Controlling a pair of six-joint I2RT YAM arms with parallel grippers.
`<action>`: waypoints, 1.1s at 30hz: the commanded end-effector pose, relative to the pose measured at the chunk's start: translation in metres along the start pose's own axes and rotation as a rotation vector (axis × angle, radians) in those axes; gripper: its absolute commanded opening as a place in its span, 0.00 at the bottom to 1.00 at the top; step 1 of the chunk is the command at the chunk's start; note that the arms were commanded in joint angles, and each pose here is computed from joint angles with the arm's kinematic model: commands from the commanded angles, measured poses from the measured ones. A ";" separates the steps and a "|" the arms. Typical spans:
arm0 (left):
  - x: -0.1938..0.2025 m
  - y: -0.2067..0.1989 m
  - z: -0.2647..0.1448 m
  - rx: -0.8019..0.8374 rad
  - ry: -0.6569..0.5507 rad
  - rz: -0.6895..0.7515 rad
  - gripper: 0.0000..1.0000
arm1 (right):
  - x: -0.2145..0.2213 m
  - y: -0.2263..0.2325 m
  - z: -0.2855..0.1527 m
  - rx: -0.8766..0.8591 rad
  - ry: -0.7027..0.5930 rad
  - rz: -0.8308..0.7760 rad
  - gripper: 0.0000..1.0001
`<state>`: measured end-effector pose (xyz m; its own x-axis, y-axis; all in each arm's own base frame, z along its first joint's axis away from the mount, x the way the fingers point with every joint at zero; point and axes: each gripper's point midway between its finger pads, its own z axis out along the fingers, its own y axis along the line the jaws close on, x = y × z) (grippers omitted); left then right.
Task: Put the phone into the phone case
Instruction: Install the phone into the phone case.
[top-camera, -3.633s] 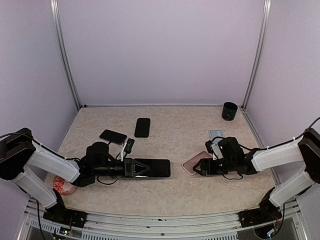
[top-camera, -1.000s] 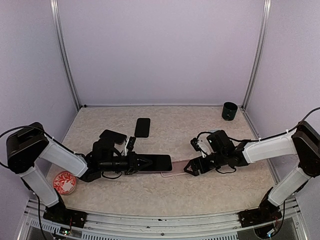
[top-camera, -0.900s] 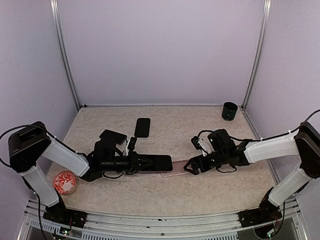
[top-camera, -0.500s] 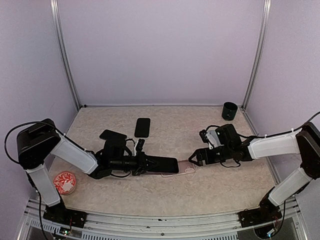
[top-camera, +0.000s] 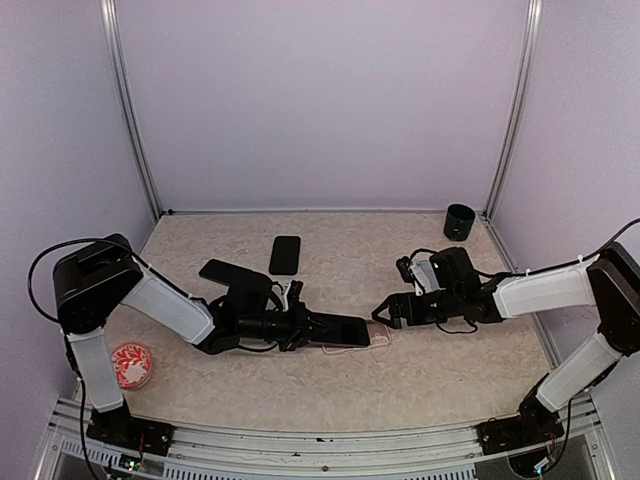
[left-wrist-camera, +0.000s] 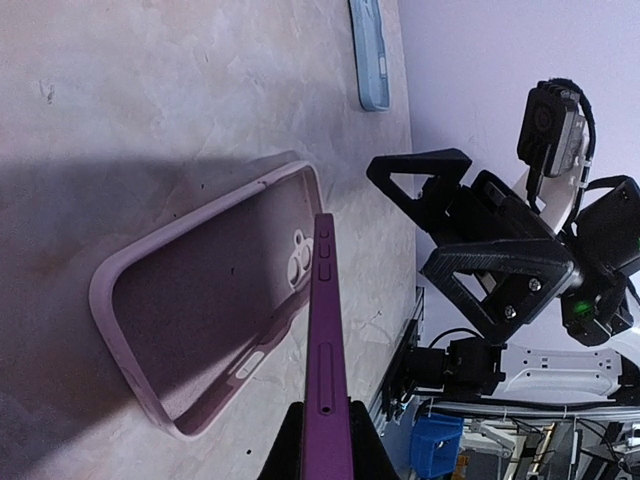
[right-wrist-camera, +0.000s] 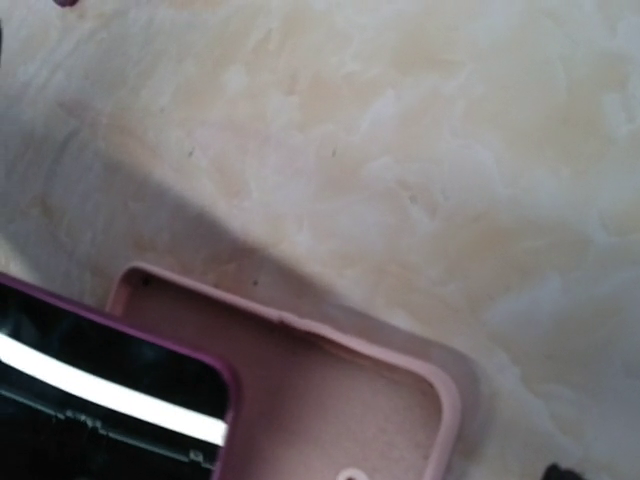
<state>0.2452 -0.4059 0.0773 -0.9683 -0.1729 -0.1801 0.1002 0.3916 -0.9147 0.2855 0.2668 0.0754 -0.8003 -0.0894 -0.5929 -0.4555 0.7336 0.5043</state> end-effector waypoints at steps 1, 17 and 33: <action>-0.010 -0.022 0.010 0.061 -0.028 -0.001 0.00 | 0.002 0.000 0.004 -0.030 -0.004 0.013 0.97; -0.010 -0.020 0.029 0.072 -0.020 -0.051 0.00 | 0.007 0.008 -0.002 -0.081 -0.016 0.041 1.00; -0.014 -0.013 0.038 0.064 -0.039 -0.095 0.00 | 0.017 0.009 0.002 -0.116 -0.002 0.073 1.00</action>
<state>0.2588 -0.4311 0.0608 -0.9709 -0.2247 -0.0829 -0.0084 0.3778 -0.9258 0.2695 0.2716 0.0661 -0.8334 -0.0539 -0.5501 -0.4355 0.6769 0.5935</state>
